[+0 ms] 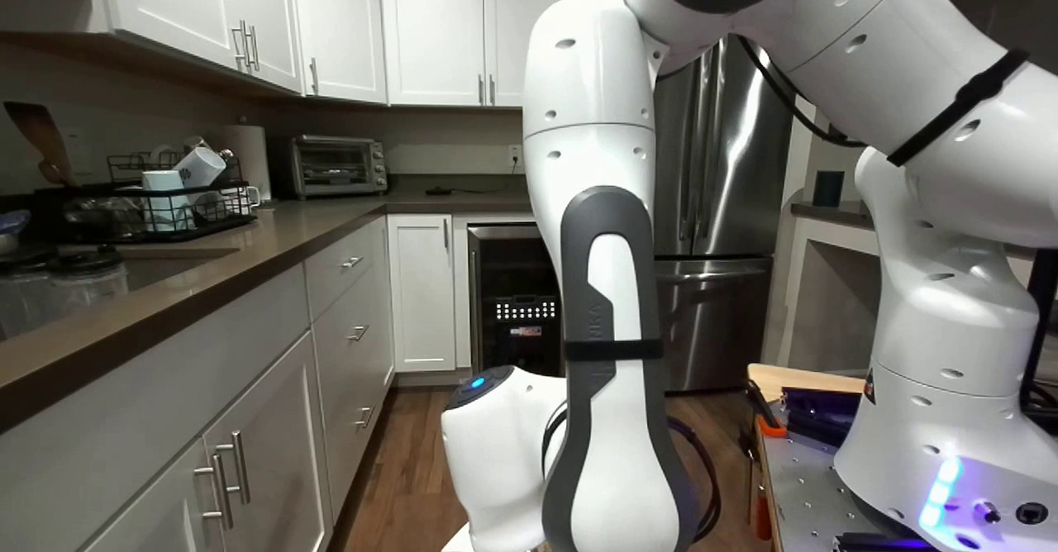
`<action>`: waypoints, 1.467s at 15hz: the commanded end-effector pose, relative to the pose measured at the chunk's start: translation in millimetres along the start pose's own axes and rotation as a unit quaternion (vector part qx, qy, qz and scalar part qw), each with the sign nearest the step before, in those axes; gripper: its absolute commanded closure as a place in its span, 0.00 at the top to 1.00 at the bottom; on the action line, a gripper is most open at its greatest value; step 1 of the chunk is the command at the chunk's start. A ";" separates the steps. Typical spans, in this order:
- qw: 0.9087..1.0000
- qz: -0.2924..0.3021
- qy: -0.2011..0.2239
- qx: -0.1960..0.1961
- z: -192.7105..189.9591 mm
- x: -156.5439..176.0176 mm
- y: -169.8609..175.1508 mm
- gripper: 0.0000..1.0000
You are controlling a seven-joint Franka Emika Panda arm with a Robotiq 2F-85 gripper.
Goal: Open the bin
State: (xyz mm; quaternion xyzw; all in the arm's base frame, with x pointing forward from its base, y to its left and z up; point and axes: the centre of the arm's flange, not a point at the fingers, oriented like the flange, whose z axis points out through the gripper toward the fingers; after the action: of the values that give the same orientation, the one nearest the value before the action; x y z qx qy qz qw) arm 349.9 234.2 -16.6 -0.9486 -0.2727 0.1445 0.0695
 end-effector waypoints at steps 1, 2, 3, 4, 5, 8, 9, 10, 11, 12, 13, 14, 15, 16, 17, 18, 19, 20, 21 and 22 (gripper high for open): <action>1.000 0.009 0.001 -0.006 13.6 1.7 -8.4 0.47; 1.000 0.013 0.003 -0.007 15.3 -0.8 -11.1 0.39; 1.000 0.018 0.010 -0.009 15.8 -2.5 -13.9 0.34; 1.000 0.021 0.013 -0.009 14.0 -2.1 -16.3 0.27; 1.000 0.024 0.011 -0.008 14.6 -3.1 -18.7 0.21; 0.999 0.028 0.011 -0.012 7.3 -1.8 -27.3 0.05; 1.000 0.028 0.005 -0.013 1.9 -0.6 -30.0 0.03; 0.999 0.028 -0.011 -0.013 -5.1 1.6 -32.8 0.02; 0.999 0.031 -0.026 -0.013 -10.7 2.9 -34.8 0.00; 0.998 0.031 -0.045 -0.010 -19.8 4.4 -36.8 0.01; 0.998 0.034 -0.059 -0.016 -28.3 5.8 -38.2 0.03; 0.997 0.034 -0.071 -0.017 -40.3 7.9 -37.8 0.04; 0.996 0.034 -0.080 -0.020 -52.3 10.4 -35.6 0.07; 0.995 0.035 -0.086 -0.023 -63.9 13.5 -31.7 0.06; 0.995 0.034 -0.088 -0.027 -76.3 16.1 -28.7 0.06; 0.995 0.035 -0.089 -0.030 -90.0 18.7 -25.7 0.05; 0.995 0.037 -0.089 -0.034 -100.8 21.3 -23.7 0.03; 0.995 0.037 -0.088 -0.039 -113.5 22.6 -21.6 0.04; 0.995 0.038 -0.086 -0.043 -122.7 23.8 -20.1 0.03; 0.995 0.036 -0.082 -0.046 -134.1 23.8 -18.4 0.04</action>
State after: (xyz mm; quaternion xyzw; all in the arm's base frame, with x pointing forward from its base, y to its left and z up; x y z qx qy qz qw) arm 392.6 261.6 76.9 -0.9441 -0.2483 0.2163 0.0150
